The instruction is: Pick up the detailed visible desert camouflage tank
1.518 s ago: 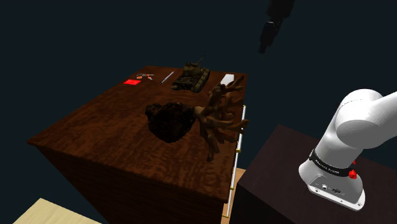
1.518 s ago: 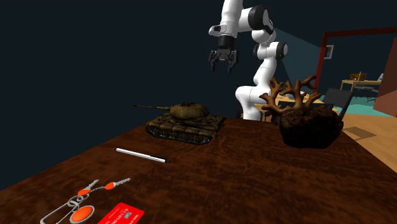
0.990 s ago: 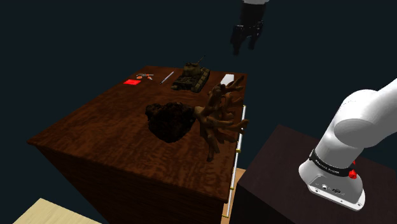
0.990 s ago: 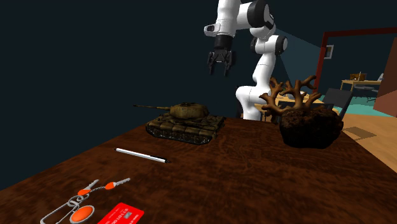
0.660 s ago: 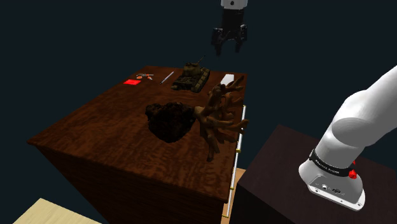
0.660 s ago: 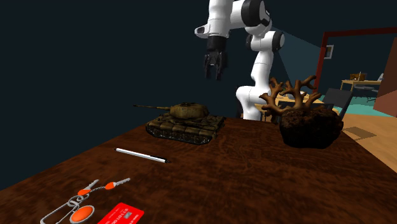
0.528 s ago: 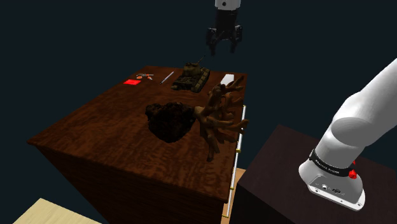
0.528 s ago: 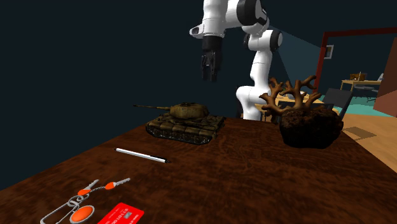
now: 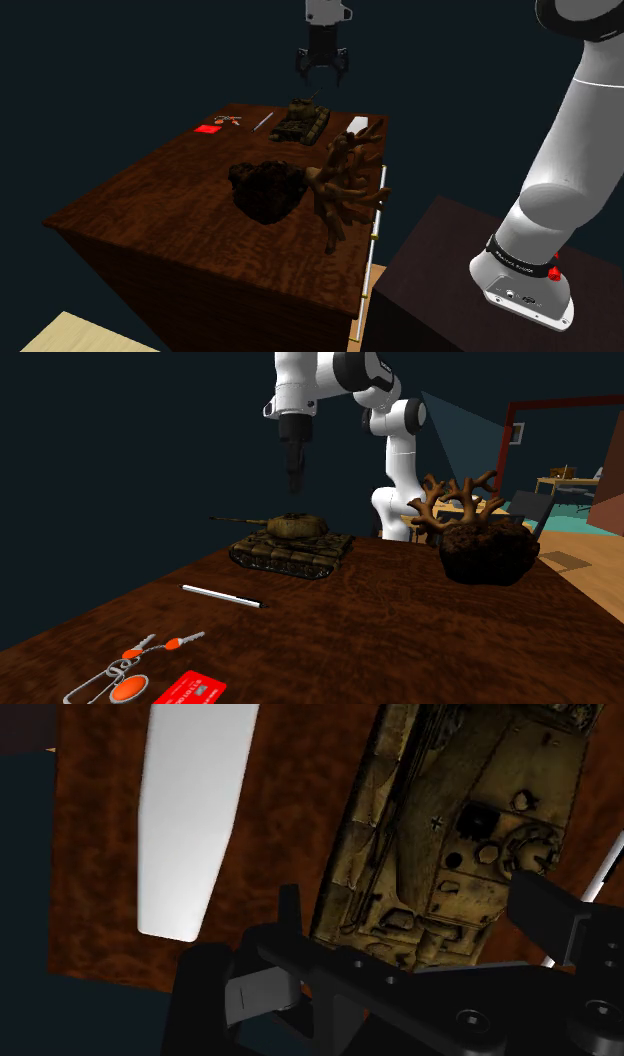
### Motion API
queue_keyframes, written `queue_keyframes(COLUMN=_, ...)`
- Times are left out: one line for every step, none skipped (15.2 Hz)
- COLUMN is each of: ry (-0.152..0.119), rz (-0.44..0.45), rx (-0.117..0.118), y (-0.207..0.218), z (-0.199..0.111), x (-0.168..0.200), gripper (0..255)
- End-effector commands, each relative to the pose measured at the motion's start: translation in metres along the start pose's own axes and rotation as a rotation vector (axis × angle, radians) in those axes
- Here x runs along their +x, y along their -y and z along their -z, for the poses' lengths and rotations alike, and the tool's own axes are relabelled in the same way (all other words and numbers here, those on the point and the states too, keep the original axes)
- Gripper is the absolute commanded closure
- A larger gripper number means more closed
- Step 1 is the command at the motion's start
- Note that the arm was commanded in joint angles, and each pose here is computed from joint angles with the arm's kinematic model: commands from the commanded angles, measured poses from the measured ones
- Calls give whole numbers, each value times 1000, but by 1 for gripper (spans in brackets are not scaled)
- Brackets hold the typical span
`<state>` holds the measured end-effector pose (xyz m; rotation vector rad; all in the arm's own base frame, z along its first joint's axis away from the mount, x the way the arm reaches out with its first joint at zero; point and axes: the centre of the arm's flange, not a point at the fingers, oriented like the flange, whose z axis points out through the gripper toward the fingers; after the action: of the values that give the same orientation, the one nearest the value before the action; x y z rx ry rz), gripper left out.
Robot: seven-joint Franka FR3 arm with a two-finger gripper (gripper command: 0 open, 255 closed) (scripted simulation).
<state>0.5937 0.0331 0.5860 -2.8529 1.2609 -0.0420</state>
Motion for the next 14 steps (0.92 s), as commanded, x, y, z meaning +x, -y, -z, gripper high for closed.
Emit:
queue_keyframes(ry=15, rz=-97, rx=1, y=13, z=-7, x=24, gripper=0)
queue_keyframes(ry=23, rz=-143, rx=2, y=18, z=-11, x=37, gripper=0)
queue_keyframes(ry=30, rz=-189, rx=3, y=23, z=-14, x=50, gripper=0)
queue_keyframes(ry=38, rz=-235, rx=3, y=27, z=-18, x=62, gripper=0)
queue_keyframes(ry=45, rz=-280, rx=4, y=31, z=-22, x=75, gripper=0)
queue_keyframes(ry=53, rz=-326, rx=5, y=34, z=-26, x=89, gripper=0)
queue_keyframes(ry=53, rz=-326, rx=5, y=34, z=-26, x=89, gripper=0)
queue_keyframes(ry=53, rz=-326, rx=5, y=34, z=-32, x=89, gripper=0)
queue_keyframes(ry=53, rz=-326, rx=5, y=33, z=-37, x=88, gripper=0)
queue_keyframes(ry=53, rz=-326, rx=5, y=33, z=-42, x=88, gripper=0)
queue_keyframes(ry=53, rz=-326, rx=5, y=33, z=-48, x=88, gripper=0)
queue_keyframes(ry=53, rz=-326, rx=5, y=33, z=-53, x=88, gripper=0)
queue_keyframes(ry=53, rz=-326, rx=5, y=33, z=-58, x=88, gripper=0)
queue_keyframes(ry=53, rz=-326, rx=5, y=32, z=-66, x=88, gripper=0)
